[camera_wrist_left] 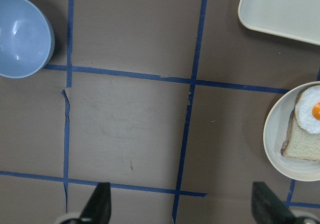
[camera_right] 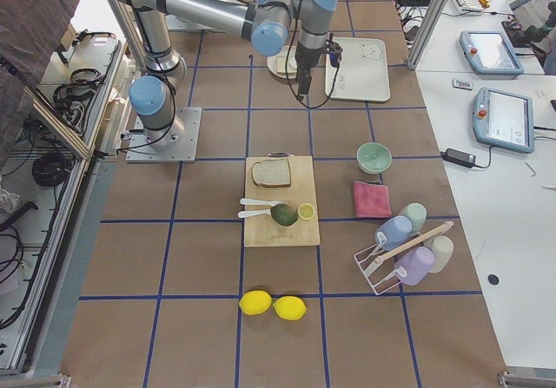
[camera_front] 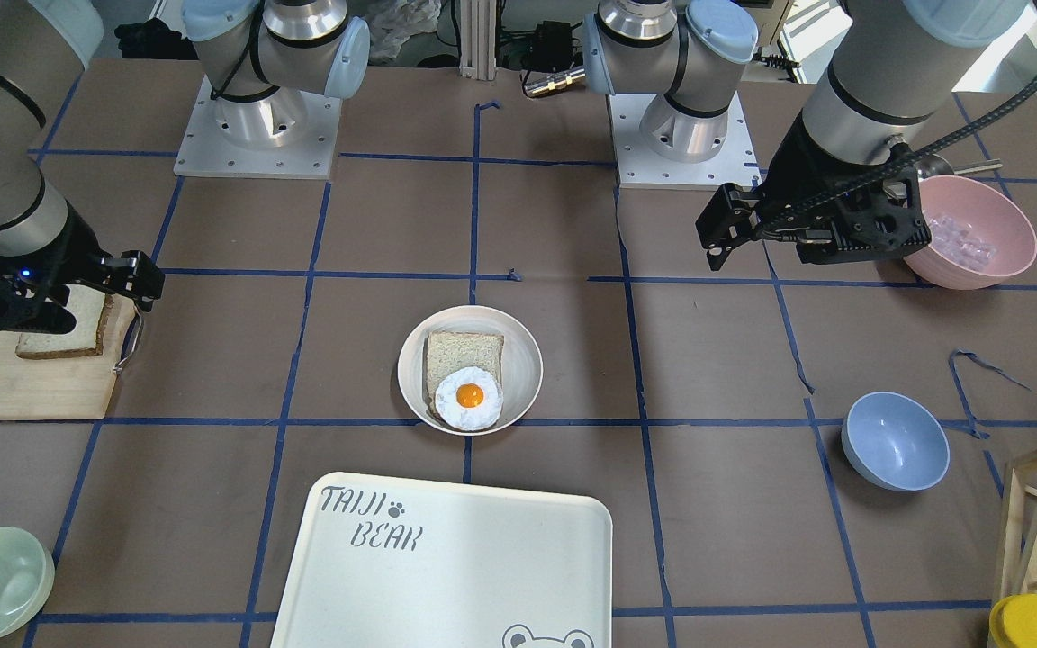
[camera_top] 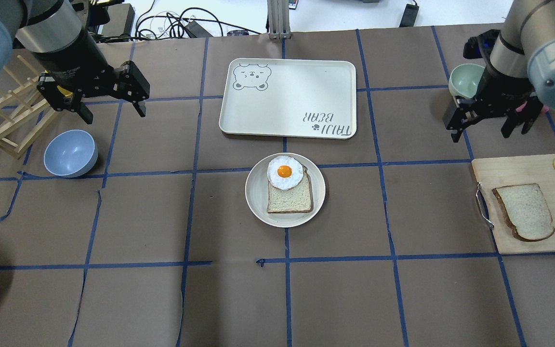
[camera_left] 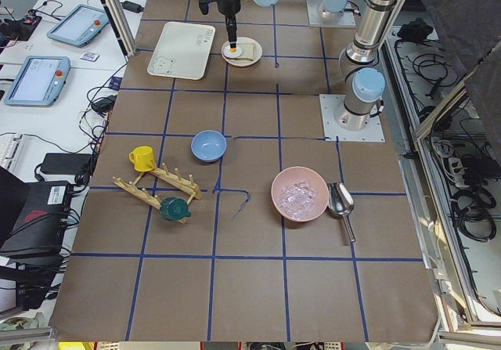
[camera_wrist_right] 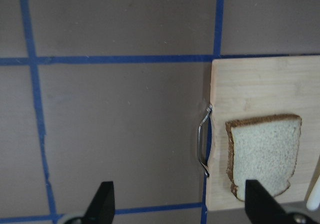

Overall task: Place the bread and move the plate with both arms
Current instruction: 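Lower the right gripper onto the bread slice and grasp it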

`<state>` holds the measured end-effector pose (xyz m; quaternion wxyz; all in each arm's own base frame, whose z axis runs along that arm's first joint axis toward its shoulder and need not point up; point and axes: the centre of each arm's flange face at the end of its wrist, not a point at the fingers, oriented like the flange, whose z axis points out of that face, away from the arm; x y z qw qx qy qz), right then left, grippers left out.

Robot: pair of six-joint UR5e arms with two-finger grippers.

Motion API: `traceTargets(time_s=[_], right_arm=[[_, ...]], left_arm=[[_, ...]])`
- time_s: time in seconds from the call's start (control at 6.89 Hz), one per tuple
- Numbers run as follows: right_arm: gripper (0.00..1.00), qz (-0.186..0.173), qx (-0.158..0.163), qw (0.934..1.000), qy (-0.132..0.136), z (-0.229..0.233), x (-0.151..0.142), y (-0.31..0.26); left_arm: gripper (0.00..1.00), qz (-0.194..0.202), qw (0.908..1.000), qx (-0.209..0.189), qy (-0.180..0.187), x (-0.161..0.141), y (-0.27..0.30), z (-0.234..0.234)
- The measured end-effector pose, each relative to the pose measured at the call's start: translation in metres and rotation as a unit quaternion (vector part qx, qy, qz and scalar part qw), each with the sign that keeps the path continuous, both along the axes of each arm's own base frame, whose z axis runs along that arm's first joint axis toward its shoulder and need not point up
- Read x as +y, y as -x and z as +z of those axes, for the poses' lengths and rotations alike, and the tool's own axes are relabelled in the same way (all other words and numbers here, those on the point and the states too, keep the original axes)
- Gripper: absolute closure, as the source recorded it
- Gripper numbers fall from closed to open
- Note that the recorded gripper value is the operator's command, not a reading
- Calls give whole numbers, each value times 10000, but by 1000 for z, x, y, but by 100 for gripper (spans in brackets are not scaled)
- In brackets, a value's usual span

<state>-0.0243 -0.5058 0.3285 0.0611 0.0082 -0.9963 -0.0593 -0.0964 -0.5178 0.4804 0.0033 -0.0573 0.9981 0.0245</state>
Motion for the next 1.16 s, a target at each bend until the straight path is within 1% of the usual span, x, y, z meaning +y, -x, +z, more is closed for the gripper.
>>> traceTargets(time_s=[0.15, 0.29, 0.44, 0.58, 0.73, 0.87, 1.02, 1.16], right_arm=[[33, 181, 8, 9998, 65, -44, 14, 26], [41, 311, -7, 9995, 57, -80, 31, 46], [46, 349, 35, 9994, -24, -101, 44, 56], [52, 362, 175, 9990, -183, -113, 51, 62], [51, 375, 325, 9981, -375, -123, 54, 67], [52, 388, 408, 9971, -507, -130, 55, 70], [55, 395, 430, 9966, -582, -135, 56, 71], [66, 395, 431, 9963, -634, -139, 56, 72]], left_arm=[[0, 2, 10000, 0, 15, 0, 0, 0], [0, 3, 10000, -2, 30, -1, 0, 0], [0, 2, 10000, -6, 37, -1, 0, 1], [0, 0, 10000, -4, 43, -1, 0, 1], [0, 2, 10000, 4, 54, -1, 0, 1], [0, 4, 10000, 9, 65, -2, 0, 2], [0, 4, 10000, 11, 74, -2, 0, 2], [0, 3, 10000, 10, 79, -1, 0, 3]])
